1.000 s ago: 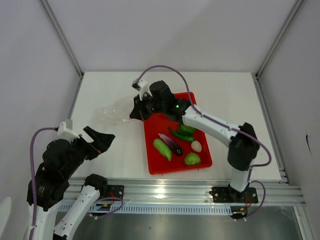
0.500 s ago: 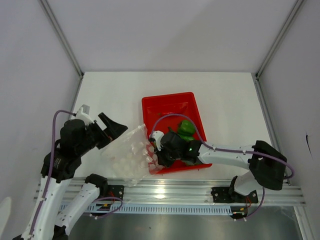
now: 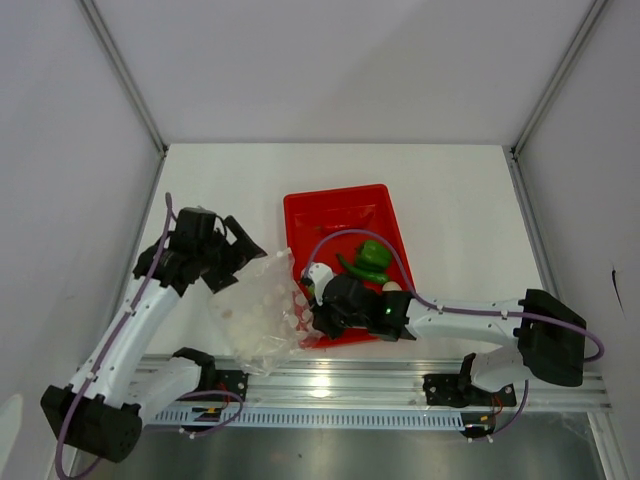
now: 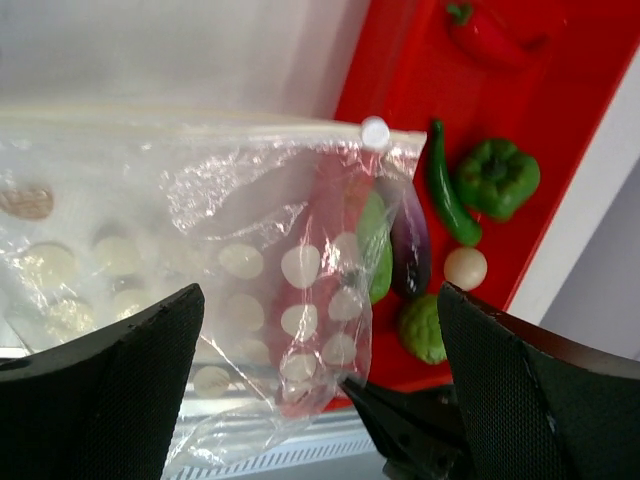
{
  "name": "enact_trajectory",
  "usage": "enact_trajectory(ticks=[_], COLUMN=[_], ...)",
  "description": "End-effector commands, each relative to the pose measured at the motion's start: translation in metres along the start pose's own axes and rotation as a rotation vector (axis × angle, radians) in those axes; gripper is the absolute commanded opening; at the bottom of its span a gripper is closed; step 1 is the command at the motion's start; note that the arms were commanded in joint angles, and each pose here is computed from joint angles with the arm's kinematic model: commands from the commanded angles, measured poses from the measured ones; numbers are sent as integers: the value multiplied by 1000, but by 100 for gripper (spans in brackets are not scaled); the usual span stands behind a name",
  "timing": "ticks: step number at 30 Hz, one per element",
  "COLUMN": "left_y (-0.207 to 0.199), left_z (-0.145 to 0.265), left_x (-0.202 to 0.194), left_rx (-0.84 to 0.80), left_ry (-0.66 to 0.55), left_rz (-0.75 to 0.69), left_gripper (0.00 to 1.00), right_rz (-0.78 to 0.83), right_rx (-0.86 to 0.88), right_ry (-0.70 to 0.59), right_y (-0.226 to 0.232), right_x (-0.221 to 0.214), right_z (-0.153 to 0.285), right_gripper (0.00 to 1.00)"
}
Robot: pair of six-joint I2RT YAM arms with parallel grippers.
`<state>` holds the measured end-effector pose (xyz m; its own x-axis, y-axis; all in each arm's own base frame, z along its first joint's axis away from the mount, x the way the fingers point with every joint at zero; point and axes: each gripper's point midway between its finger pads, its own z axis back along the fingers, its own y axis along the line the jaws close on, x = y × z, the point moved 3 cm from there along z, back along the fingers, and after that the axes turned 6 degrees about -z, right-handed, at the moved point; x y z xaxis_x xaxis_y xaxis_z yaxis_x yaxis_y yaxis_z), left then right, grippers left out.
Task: Place the food in the zip-top bag and seal the zipper
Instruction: Open the zipper of the food storage bag.
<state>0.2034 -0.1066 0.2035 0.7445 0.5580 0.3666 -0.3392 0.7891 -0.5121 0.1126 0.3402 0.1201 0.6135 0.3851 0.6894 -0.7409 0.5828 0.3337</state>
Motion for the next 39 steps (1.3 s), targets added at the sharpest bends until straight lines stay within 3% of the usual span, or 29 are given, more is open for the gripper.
enact_trajectory(ticks=[1, 4, 6, 9, 15, 20, 24, 31, 39], left_y=[-6, -12, -14, -5, 15, 28, 58, 68, 60], left_z=[6, 1, -12, -31, -75, -71, -61, -74, -94], left_x=[31, 46, 50, 51, 49, 58, 59, 46, 43], left_rx=[35, -61, -176, -225, -145, -43, 196, 332, 327], left_ry=[-91, -125, -124, -85, 37, -20, -57, 124, 248], left_rz=[-7, -30, -48, -40, 8, 10, 110, 211, 241], left_gripper=[99, 100, 96, 88, 77, 79, 83, 83, 84], right_rz=[-5, -1, 0, 8, 19, 15, 9, 17, 44], right_rx=[-8, 4, 17, 42, 58, 56, 59, 68, 37], right_ry=[-73, -74, -69, -76, -107, -108, -108, -118, -104], right_y=[3, 4, 7, 11, 13, 12, 11, 14, 13], right_x=[13, 11, 11, 12, 17, 16, 14, 15, 13], right_z=[5, 5, 5, 9, 15, 18, 20, 20, 14], right_gripper=[0, 0, 0, 0, 0, 0, 0, 0, 0])
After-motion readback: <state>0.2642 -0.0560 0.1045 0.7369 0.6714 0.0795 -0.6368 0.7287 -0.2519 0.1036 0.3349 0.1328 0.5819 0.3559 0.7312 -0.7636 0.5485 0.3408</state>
